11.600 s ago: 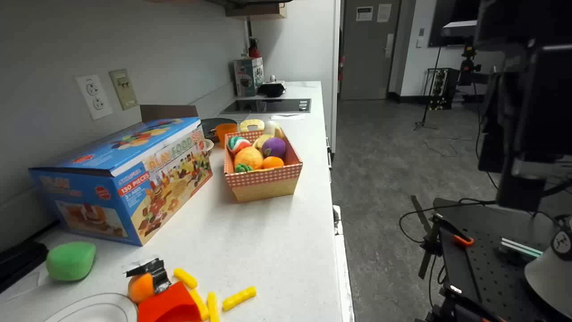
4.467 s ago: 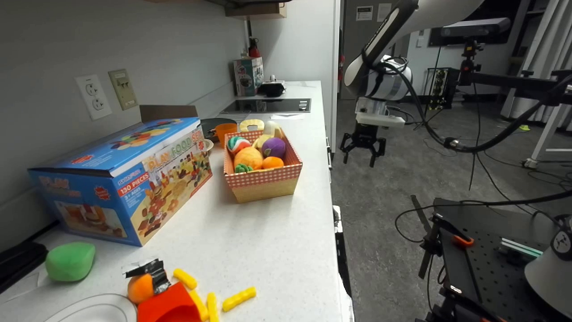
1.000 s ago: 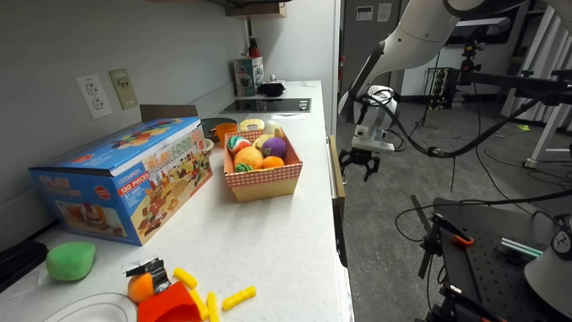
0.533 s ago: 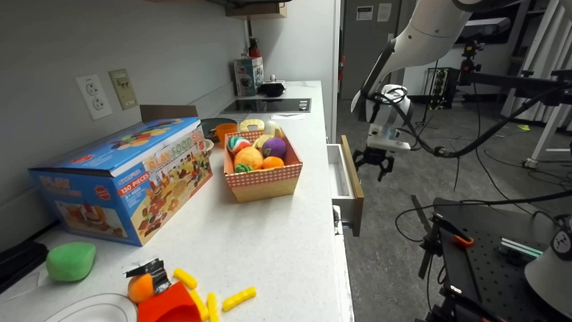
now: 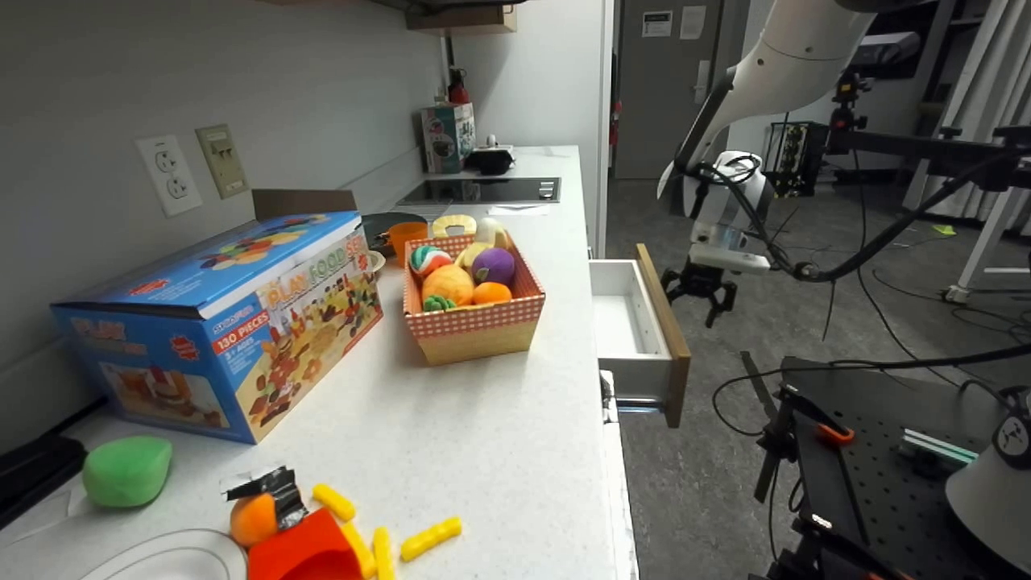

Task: Open the top right drawer

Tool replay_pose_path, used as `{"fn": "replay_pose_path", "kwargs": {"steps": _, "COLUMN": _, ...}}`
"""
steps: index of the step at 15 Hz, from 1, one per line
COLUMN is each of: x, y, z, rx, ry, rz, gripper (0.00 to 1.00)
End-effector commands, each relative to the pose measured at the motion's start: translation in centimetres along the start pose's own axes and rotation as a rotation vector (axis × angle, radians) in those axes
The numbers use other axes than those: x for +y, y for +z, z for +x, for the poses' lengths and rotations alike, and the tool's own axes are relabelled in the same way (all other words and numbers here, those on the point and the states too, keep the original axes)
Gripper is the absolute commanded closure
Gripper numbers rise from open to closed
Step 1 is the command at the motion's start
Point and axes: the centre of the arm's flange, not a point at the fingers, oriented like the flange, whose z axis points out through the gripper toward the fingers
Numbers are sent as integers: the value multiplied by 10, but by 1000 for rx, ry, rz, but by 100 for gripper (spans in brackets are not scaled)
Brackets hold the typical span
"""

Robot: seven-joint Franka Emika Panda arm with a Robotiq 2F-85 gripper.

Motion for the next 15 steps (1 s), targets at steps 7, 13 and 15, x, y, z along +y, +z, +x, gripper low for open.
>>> {"fn": "replay_pose_path", "kwargs": {"steps": 7, "x": 16, "y": -4, "z": 4, "rx": -35, "ry": 11, "rz": 1, "gripper": 0}}
{"fn": "replay_pose_path", "kwargs": {"steps": 13, "x": 23, "y": -17, "z": -6, "rx": -35, "ry": -26, "rz": 34, "gripper": 0}}
{"fn": "replay_pose_path", "kwargs": {"steps": 15, "x": 33, "y": -28, "z": -16, "rx": -15, "ry": -62, "rz": 53, "gripper": 0}}
